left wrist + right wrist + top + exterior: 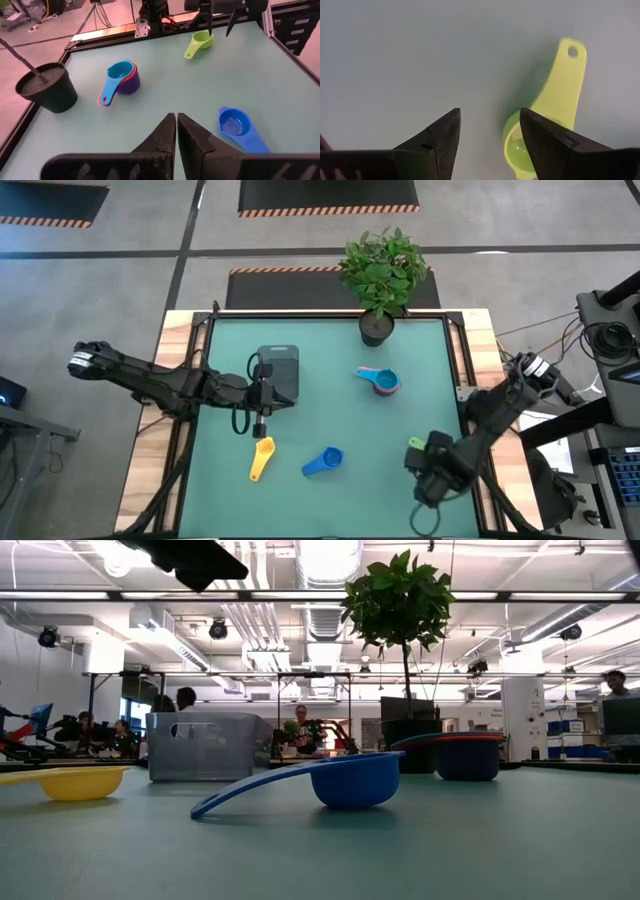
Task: Nest measuring cups in basket
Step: Stack the light green measuring cup on top of the light blue measuring cup
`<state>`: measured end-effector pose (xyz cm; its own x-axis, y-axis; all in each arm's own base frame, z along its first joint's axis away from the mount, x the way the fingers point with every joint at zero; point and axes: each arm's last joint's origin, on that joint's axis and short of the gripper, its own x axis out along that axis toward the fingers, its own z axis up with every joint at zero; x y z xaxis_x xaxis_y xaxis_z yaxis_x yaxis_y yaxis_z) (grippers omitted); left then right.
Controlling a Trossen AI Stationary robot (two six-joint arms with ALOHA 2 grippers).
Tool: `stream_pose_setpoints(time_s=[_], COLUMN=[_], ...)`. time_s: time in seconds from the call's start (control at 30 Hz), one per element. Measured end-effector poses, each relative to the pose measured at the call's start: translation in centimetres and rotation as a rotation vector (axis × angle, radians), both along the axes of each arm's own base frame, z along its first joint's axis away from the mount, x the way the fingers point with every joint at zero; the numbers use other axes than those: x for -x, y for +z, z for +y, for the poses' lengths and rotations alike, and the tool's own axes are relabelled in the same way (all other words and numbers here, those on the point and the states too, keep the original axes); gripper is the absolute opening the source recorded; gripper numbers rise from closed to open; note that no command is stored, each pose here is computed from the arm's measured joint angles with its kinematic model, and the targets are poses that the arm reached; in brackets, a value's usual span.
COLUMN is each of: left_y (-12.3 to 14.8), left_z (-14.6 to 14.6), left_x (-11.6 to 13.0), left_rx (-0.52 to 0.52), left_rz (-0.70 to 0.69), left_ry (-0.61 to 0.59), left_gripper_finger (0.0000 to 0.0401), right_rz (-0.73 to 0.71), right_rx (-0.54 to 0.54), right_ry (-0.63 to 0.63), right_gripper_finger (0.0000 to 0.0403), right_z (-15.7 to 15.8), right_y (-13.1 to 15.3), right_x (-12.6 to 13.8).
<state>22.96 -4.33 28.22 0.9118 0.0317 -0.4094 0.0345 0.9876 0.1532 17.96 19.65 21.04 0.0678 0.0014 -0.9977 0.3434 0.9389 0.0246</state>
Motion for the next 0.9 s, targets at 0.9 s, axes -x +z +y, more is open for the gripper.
stream_pose_setpoints(time_s=[0.9], left_y=[0.1], left_z=[0.0], left_x=[0.0], left_rx=[-0.027], left_rz=[-0.007], left_ry=[-0.012], left_gripper_finger=[0.0], right_rz=[-0.015], right_rx=[0.096], right_ry=[-0.12], right_gripper_finger=[0.0062], right_z=[-0.1], right_y=[-5.2], right_x=[4.1])
